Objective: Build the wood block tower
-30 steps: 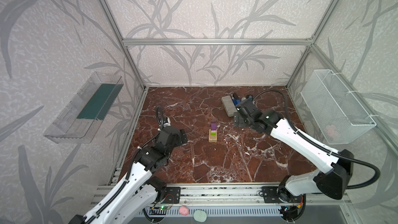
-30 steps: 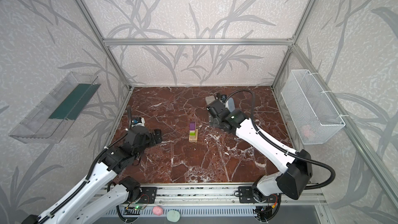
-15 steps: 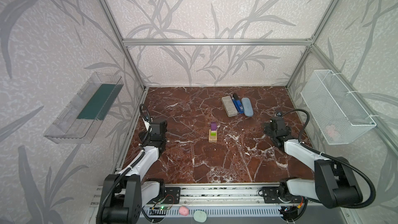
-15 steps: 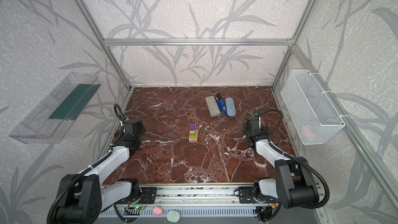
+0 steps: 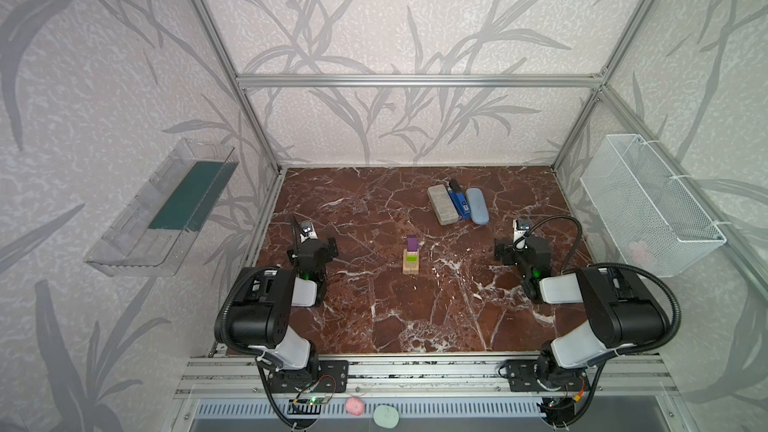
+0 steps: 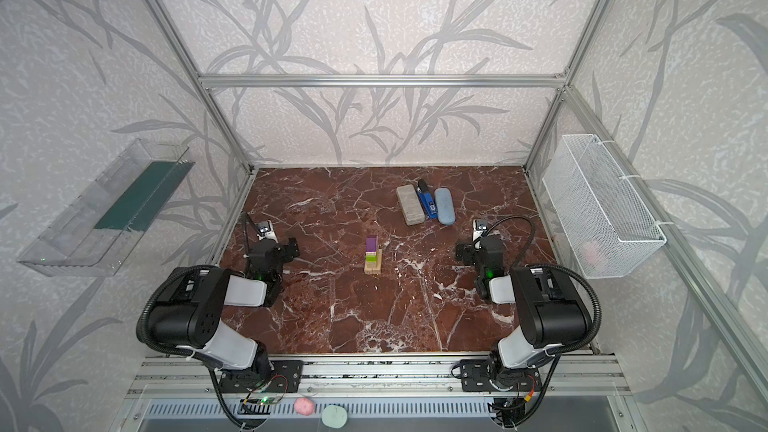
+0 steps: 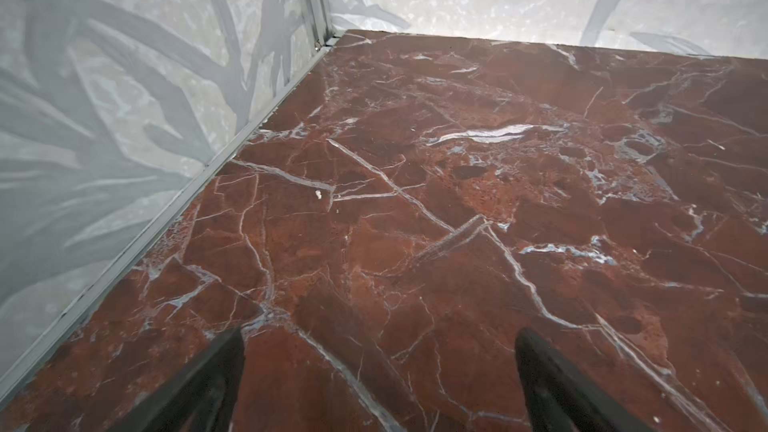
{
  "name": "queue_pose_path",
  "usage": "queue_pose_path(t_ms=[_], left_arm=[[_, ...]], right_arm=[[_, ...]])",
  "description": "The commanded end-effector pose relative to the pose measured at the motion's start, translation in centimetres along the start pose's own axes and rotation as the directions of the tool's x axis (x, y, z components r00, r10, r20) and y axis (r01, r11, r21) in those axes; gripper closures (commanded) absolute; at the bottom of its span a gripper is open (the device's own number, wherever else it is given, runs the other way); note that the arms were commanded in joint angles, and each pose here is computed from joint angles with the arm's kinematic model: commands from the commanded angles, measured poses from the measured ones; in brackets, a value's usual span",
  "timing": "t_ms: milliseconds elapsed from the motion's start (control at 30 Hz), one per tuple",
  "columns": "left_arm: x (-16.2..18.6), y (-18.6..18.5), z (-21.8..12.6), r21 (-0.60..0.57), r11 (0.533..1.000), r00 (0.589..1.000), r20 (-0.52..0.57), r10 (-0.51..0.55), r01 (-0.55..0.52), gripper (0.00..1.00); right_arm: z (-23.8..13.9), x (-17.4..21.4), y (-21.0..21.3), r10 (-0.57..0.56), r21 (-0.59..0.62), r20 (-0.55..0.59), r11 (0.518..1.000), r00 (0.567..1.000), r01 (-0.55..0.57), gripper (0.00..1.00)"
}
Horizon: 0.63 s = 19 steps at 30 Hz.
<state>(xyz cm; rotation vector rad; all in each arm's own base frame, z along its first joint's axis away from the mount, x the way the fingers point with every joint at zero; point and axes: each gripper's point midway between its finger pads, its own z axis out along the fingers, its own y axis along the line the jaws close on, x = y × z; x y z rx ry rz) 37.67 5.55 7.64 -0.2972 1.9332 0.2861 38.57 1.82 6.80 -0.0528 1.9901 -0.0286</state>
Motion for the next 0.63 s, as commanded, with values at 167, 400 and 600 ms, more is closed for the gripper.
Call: queue_pose_path(t_ms=[167, 400, 600], left_arm=[[-2.57, 0.57, 0.08, -0.051, 0.999, 0.995, 0.1, -0.011, 0.016, 0.0], [-2.59, 0.31, 0.09, -0.048, 0.999, 0.995, 0.098, -0.001, 0.005, 0.0], [-2.54, 0.38, 0.15, -0.047, 0.999, 0.996, 0.094, -0.005, 0.009, 0.0]], right_arm=[[0.08, -2.8, 1.02, -0.043, -0.029, 0.106, 0.998, 0.993, 0.046, 0.01], [0.12, -2.78, 1.07, -0.045, -0.032, 0.106, 0.998, 0.993, 0.049, 0.01], [0.11, -2.91, 1.07, -0.044, -0.032, 0.111, 0.998, 0.993, 0.048, 0.01]])
